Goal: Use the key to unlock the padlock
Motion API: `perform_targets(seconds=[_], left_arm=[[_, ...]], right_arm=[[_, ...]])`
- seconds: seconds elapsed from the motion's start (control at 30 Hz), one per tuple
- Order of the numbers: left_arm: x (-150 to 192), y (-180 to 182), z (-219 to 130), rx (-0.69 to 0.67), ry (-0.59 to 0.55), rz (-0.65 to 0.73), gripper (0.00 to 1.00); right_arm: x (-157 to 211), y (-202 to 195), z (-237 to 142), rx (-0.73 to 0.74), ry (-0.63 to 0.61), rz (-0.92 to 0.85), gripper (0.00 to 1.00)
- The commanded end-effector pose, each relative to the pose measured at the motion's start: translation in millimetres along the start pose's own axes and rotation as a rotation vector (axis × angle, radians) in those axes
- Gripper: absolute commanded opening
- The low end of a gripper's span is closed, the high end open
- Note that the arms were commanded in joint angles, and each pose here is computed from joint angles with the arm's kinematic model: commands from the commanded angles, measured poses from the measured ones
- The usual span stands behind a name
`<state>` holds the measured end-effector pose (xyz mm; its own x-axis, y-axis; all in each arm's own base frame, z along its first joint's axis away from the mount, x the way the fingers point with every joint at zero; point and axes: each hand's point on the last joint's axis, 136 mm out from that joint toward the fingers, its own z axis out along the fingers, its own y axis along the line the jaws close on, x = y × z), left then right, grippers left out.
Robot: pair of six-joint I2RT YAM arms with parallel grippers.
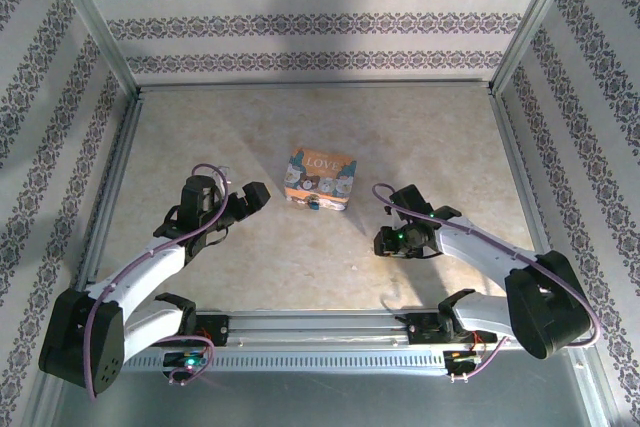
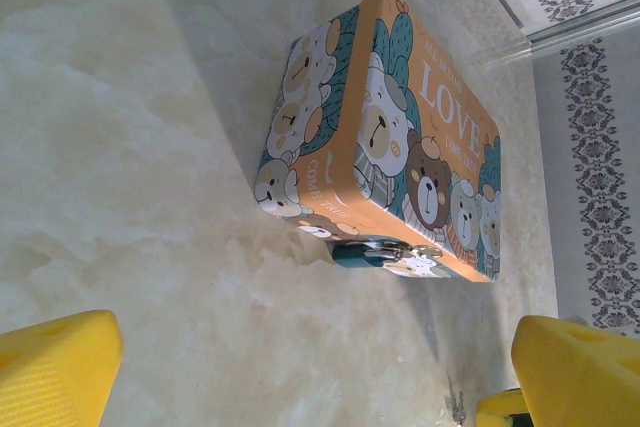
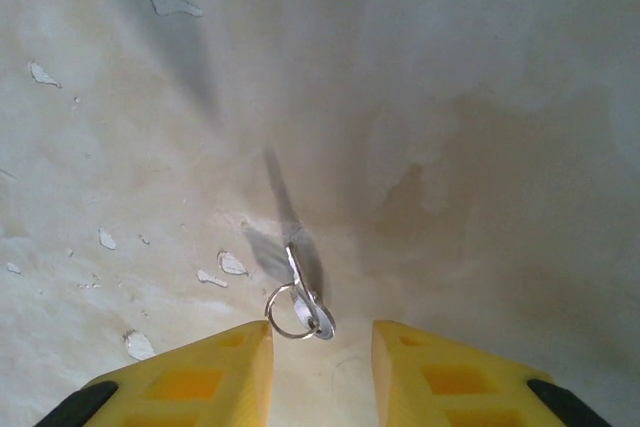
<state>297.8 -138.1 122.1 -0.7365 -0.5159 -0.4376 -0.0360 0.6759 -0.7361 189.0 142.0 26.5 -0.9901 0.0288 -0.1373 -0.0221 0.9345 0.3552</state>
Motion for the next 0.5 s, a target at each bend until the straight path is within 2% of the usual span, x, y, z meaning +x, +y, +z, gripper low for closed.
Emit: perform_targets(seconds=[0.0,0.47], left_arm=[[-4.7,-10.4,-2.2,0.017,-0.016,0.03,1.0],[-4.6,-8.8,-2.6,0.004,-0.014,0.031,1.0]], right_arm=[[0.9,4.3,2.8,-0.023,0.009,0.008,0.31],[7.4,2.6,11.1,-0.021,0.054,0.017,0.26]])
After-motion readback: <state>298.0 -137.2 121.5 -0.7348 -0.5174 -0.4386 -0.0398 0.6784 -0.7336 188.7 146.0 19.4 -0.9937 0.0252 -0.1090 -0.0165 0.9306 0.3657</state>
